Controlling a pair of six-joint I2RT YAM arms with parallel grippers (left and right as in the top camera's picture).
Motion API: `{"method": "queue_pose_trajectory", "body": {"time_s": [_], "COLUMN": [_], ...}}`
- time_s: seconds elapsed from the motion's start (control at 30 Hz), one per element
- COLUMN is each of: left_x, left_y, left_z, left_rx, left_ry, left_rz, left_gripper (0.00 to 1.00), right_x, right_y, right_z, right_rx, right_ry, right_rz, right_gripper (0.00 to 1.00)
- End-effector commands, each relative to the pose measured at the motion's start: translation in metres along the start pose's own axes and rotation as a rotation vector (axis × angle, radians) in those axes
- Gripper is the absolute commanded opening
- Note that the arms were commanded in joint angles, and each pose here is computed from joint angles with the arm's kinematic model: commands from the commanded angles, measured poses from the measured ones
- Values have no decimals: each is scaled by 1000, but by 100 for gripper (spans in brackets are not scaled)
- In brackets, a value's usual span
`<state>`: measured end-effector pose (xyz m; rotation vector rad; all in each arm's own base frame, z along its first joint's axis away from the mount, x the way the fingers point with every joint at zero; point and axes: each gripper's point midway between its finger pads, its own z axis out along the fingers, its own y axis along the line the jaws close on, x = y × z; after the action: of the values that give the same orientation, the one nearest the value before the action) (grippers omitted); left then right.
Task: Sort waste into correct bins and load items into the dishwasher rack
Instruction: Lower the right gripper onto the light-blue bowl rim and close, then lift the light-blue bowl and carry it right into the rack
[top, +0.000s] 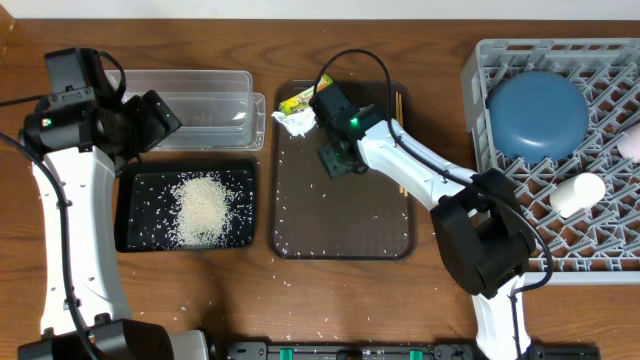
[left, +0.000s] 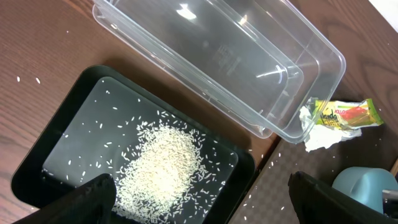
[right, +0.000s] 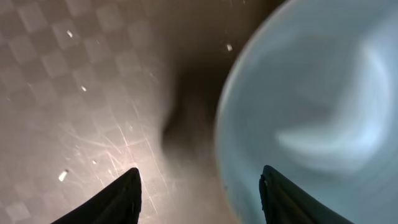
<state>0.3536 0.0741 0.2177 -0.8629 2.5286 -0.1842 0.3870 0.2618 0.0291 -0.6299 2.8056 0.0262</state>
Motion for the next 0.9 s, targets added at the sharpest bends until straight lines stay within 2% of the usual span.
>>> {"method": "queue_pose_trajectory", "body": {"time_s": [0.0,0.33,0.47,0.7,0.87], "left_x": [-6,-6,-6,-6,-6], "left_y": [-1,-1,-1,-1,-1], "left_z": [-5,-6,-5,-5,-6], "left_rx": [2,2,2,2,2], "left_ry": [-20,-21,-20,-20,-21], "left_rz": [5,5,5,5,5], "left_gripper": [92,92,92,92,92], "right_x": [-4,-3,-5,-15,-20], "right_y": [6,6,7,11,29], "right_z": [-8,-10,-18,-40,-62], "right_rx": [3,5,2,-26,-134], "right_ry": [-13,-2,6,6,21], "right_rz": [-22,-16,3,18,23], "right_gripper": [59,24,1,1,1]}}
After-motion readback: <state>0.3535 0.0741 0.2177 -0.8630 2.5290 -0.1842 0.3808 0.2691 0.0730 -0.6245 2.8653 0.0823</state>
